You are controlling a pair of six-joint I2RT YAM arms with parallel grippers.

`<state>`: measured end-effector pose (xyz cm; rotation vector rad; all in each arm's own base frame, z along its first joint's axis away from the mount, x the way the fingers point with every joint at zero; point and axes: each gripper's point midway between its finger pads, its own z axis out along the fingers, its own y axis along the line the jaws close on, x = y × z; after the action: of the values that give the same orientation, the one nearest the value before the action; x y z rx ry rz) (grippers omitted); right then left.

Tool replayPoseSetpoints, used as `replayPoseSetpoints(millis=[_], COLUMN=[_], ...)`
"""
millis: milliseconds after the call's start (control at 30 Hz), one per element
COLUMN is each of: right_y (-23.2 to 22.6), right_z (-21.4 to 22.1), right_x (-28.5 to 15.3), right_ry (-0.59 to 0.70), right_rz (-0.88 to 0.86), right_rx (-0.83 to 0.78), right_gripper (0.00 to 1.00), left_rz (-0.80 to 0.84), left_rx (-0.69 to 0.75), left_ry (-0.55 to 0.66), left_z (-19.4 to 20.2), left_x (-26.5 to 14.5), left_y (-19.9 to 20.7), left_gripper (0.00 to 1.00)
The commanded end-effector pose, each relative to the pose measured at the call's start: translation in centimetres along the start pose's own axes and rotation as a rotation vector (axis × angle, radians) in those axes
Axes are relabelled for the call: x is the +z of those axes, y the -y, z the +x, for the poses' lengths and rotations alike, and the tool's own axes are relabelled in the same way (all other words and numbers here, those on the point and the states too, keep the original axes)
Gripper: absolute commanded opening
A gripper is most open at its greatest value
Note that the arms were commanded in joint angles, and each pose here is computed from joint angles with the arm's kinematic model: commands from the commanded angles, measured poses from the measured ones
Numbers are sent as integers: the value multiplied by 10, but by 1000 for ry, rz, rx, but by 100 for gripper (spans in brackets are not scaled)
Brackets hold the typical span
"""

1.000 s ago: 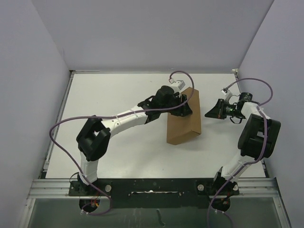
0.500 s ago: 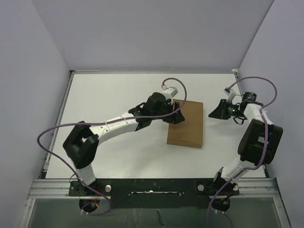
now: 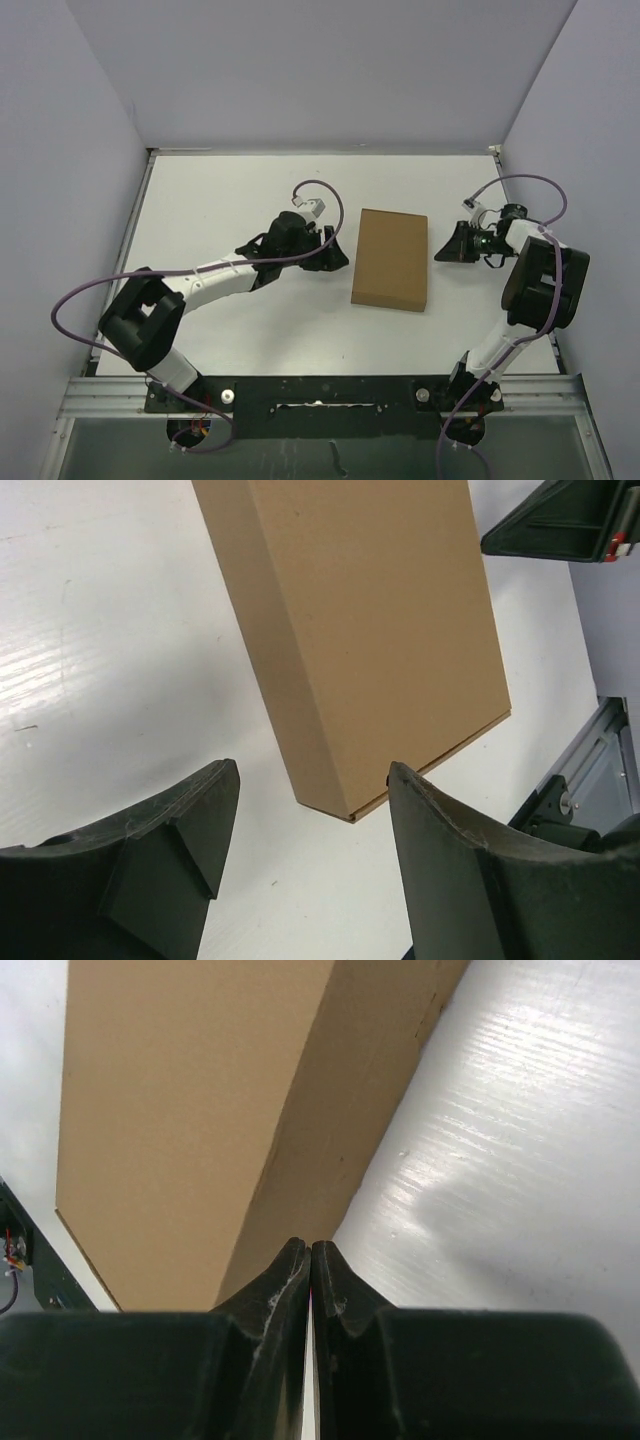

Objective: Fold the paper box

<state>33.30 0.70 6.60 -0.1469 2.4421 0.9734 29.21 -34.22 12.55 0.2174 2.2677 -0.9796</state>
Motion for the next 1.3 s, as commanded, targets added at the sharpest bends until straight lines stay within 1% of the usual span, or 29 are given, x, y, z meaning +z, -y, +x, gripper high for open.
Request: replayPoseSetpoints(millis=[0,200,433,667,767,867,933,1067,1167,1267], right_y=[-3,-2,-7,-33,-49,-62,-62,-56,-52,-51], right_z=[5,17,24,26,29,34,33,27,15,0], right_x=[13,24,33,44,53,62,65,58,43,23], right_ry=[-36,-78,-108,-130,-149,-182,-190,-182,-138,-68], right_rz=[-9,-55,-89,-159,-199,-219,-212,-173,-125,-83], right_rx=[7,46,50,5,-24,-59,-73,-108,-159,-215], right_gripper=[4,3,3,3,3,4,4,5,5,5], left_rz=[114,142,124,117,103,102,100,57,16,-26], left_rx=[-10,-14,-10,-13,-21,-35,-41,-11,25,73], left_ry=[84,35,-5,-44,-56,-39,-26,39,108,171], left_z=[-25,-25,-22,-17,-17,-18,-22,-43,-62,-76], left_x=[1,27,46,62,65,59,53,31,8,-20], left_y=[26,29,22,12,2,-8,-13,-15,-15,-16], left_gripper=[60,60,60,57,56,56,56,59,62,66])
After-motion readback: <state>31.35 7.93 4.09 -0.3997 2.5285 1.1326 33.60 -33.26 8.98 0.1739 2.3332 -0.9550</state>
